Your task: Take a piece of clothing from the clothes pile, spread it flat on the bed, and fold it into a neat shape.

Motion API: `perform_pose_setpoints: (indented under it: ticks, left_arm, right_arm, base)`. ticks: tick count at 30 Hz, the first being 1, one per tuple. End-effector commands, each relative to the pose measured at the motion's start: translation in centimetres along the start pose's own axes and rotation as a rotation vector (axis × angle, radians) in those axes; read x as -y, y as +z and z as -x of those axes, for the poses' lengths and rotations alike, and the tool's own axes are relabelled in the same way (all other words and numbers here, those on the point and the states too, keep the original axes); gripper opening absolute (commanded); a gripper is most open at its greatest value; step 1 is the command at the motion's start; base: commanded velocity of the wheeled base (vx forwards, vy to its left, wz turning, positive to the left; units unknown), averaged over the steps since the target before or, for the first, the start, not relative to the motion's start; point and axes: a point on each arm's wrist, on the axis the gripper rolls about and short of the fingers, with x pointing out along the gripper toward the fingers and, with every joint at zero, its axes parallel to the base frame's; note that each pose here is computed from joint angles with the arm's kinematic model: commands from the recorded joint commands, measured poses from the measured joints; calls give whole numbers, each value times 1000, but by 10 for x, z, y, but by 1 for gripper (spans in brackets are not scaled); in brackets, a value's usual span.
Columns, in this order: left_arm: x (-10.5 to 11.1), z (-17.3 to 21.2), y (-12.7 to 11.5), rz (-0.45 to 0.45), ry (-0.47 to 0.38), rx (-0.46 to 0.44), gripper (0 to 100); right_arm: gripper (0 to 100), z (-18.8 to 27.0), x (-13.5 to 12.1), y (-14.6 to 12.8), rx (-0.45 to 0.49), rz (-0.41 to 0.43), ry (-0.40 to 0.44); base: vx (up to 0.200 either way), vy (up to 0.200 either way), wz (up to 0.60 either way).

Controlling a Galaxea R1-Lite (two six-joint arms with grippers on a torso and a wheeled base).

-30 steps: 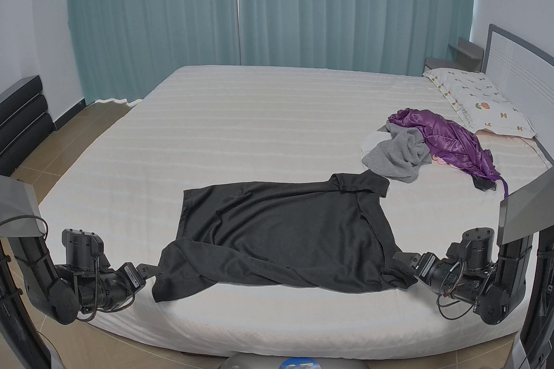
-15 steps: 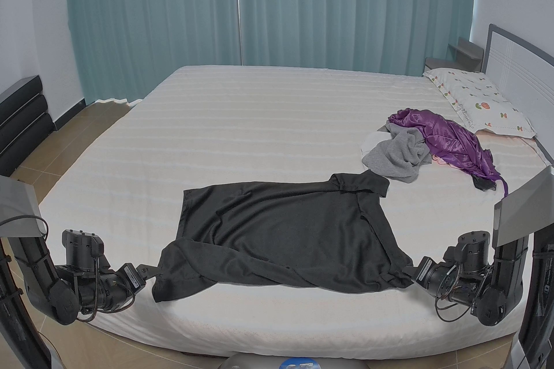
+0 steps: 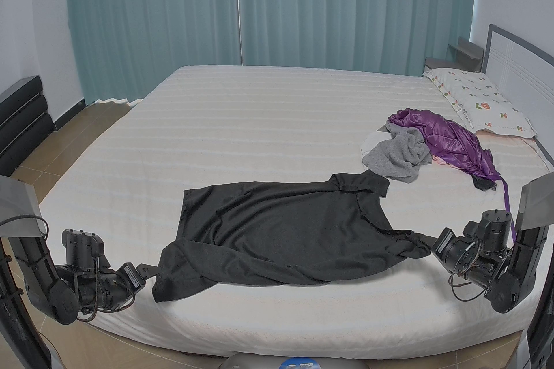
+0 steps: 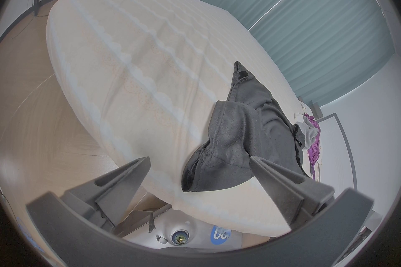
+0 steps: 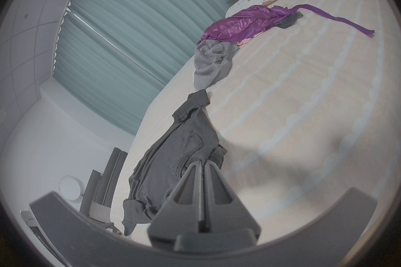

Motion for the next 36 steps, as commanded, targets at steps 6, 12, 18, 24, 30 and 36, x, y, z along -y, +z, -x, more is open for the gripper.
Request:
perform_pose_setpoints:
  ticks: [6, 12, 18, 24, 30, 36]
  left_arm:
    - [0, 0, 0, -1, -1, 3, 100]
    - [1, 1, 0, -2, -1, 5, 100]
    - [1, 2, 1, -4, -3, 9, 100]
    - [1, 1, 1, -4, -4, 10, 100]
    - [2, 2, 1, -5, -5, 14, 100]
    - [2, 2, 1, -5, -5, 14, 100]
  right_arm:
    - [0, 30, 5, -6, -68, -12, -8]
    - [0, 43, 5, -5, -85, -20, -5]
    - [0, 51, 13, -11, -173, 58, -98]
    - [100, 56, 15, -8, -181, 128, -116]
    - [100, 45, 6, -7, -198, 146, -39]
    - [100, 22, -10, -16, -236, 188, 25]
  base:
    - [0, 0, 0]
    - [0, 0, 0]
    - [0, 0, 0]
    - [0, 0, 0]
    - [0, 0, 0]
    - [0, 0, 0]
